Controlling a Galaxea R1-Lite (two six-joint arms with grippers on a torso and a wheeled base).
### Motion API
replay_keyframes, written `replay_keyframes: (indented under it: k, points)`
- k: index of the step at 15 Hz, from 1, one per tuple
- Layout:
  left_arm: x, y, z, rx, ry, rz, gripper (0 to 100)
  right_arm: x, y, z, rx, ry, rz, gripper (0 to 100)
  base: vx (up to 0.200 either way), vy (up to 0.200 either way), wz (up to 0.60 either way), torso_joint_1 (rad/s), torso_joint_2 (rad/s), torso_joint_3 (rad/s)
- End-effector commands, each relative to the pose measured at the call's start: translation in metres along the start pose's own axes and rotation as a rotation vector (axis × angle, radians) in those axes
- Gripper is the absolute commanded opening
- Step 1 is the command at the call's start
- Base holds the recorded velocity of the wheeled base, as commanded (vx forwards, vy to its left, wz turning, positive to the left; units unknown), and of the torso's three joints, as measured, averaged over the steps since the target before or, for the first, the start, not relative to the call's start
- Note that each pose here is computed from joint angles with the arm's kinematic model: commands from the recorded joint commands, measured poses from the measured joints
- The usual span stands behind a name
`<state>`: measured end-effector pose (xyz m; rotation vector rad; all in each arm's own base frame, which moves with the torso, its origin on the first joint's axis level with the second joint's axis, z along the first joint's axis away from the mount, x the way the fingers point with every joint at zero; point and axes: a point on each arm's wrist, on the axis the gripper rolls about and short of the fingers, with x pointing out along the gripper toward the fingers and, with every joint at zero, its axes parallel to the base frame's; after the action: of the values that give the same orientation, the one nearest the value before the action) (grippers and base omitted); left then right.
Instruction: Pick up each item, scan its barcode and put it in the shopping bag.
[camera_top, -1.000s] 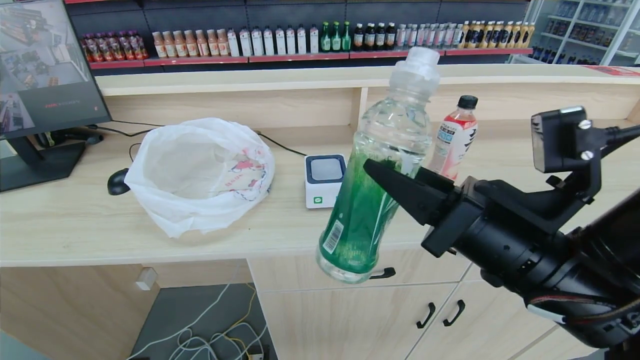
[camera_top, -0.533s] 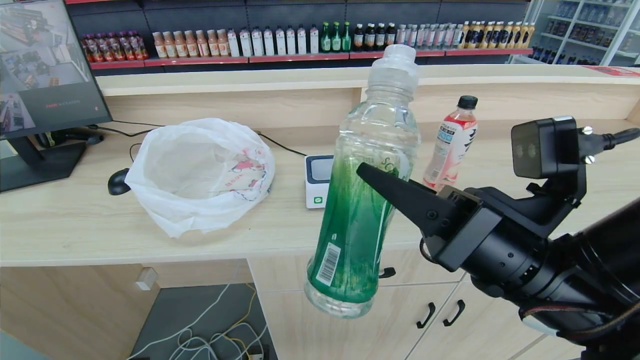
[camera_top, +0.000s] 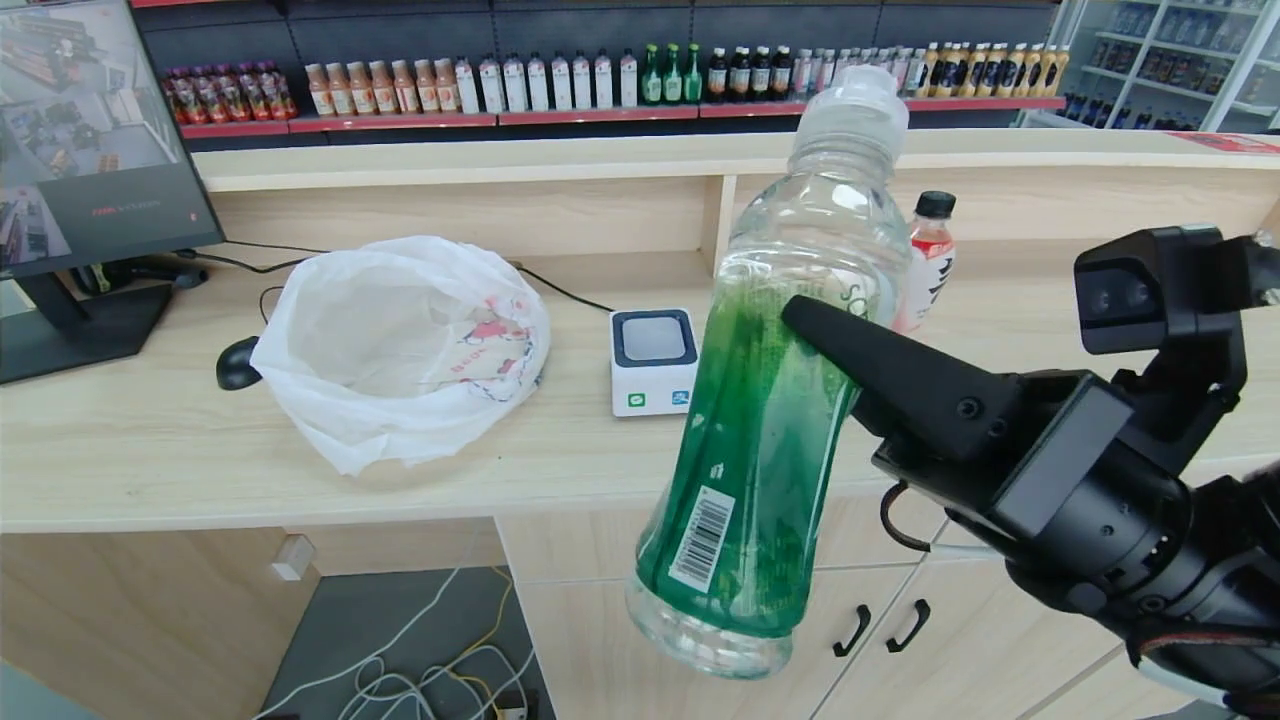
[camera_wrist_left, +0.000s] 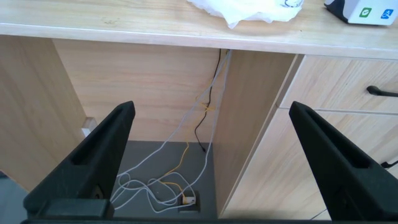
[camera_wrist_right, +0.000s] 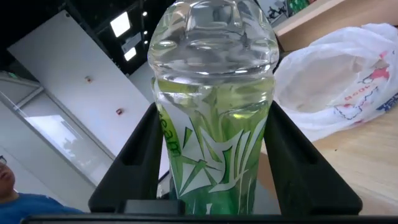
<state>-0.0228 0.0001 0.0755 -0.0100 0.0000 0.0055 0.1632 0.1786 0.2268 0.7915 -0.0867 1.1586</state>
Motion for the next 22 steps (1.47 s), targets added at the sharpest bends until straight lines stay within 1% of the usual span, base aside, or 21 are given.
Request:
replay_keyframes:
  k: [1,6,11,22]
  points:
    - [0.0,0.0,0.0,-0.001,0.0,0.001,100,-0.002,0.005,0.004,0.011,-0.012,0.013,0,0.0,0.0,0.0,0.0,0.0,0.0]
    - [0.0,0.0,0.0,-0.001,0.0,0.001,100,-0.005,0.007,0.006,0.059,-0.017,0.018,0,0.0,0.0,0.0,0.0,0.0,0.0]
    - [0.0,0.0,0.0,-0.001,0.0,0.001,100,-0.017,0.014,0.009,0.122,-0.02,0.022,0,0.0,0.0,0.0,0.0,0.0,0.0]
    - [0.0,0.0,0.0,-0.001,0.0,0.001,100,-0.018,0.014,0.009,0.132,-0.019,0.021,0,0.0,0.0,0.0,0.0,0.0,0.0]
